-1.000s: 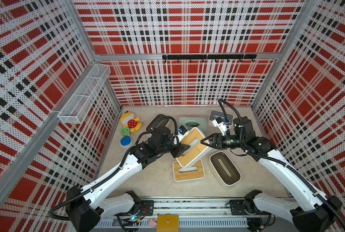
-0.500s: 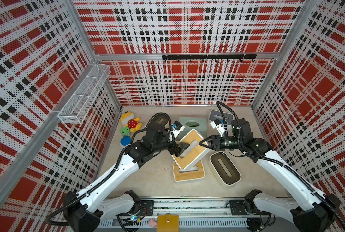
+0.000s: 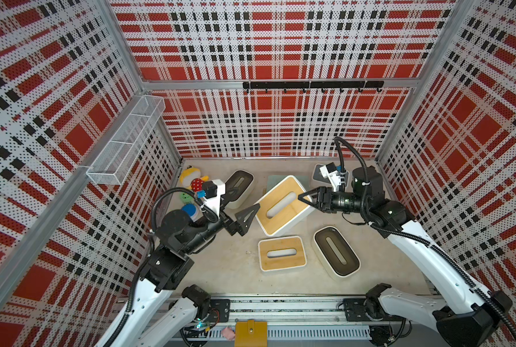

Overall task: Stack the tissue boxes
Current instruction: Place the tissue box at the tissue box.

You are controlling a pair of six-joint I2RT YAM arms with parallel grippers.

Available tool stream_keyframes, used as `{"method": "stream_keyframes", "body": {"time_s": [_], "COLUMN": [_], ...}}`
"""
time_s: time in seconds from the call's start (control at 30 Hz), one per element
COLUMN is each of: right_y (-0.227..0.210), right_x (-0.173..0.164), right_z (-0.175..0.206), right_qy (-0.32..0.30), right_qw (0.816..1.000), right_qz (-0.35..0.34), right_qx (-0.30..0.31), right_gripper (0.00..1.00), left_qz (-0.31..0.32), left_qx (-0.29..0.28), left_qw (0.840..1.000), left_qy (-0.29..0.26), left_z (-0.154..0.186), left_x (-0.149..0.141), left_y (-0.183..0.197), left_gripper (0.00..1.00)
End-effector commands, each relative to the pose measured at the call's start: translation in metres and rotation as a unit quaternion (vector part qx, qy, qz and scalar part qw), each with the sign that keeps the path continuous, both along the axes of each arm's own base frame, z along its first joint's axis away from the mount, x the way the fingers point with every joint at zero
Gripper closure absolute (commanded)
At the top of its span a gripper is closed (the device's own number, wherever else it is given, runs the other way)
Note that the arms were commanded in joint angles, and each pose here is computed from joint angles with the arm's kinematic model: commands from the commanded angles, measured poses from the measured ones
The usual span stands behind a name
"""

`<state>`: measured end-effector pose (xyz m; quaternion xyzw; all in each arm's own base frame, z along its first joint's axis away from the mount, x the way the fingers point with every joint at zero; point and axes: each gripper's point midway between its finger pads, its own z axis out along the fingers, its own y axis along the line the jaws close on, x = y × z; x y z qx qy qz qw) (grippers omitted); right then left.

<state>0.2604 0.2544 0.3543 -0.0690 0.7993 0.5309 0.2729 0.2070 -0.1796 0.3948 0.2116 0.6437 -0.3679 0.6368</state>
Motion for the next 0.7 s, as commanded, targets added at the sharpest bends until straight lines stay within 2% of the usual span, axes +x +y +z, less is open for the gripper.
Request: {"method": "stream_keyframes", "body": {"time_s": [0.0,0.17,0.27,0.5,0.67], "right_y": [-0.007,-0.034,-0.048,-0.064,-0.064], "right_x": [0.025,0.063,0.08,0.108,0.12], "right_z": [0.065,0.079,0.077,0.042,0.019], "right_qy": [-0.075,-0.065,-0.055,-0.003,0.017], "right_qw": [0.994,0.987,0.984,0.976,0.973], "right_qz": [-0.045,-0.103,-0.122,-0.153,-0.163], "right_qx": [0.062,0.105,0.122,0.153,0.16], "right_gripper": [0.78,0.79,0.78,0.79,0.79], "left_qz": [0.0,0.014,0.001,0.003,-0.021], "left_qx": [-0.049,-0.042,-0.039,-0.048,-0.055], "left_qw": [0.999,0.999,0.999,0.998,0.996], "left_qy": [-0.01,-0.012,-0.007,0.036,0.062], "left_z": [-0.012,-0.043,-0.045,-0.058,-0.066], "left_x": [-0.006,-0.006,-0.005,0.013,0.015], "left_y": [0.006,0.011,0.008,0.01,0.002], "left_gripper": [0.01,0.01,0.01,0.0,0.01]}}
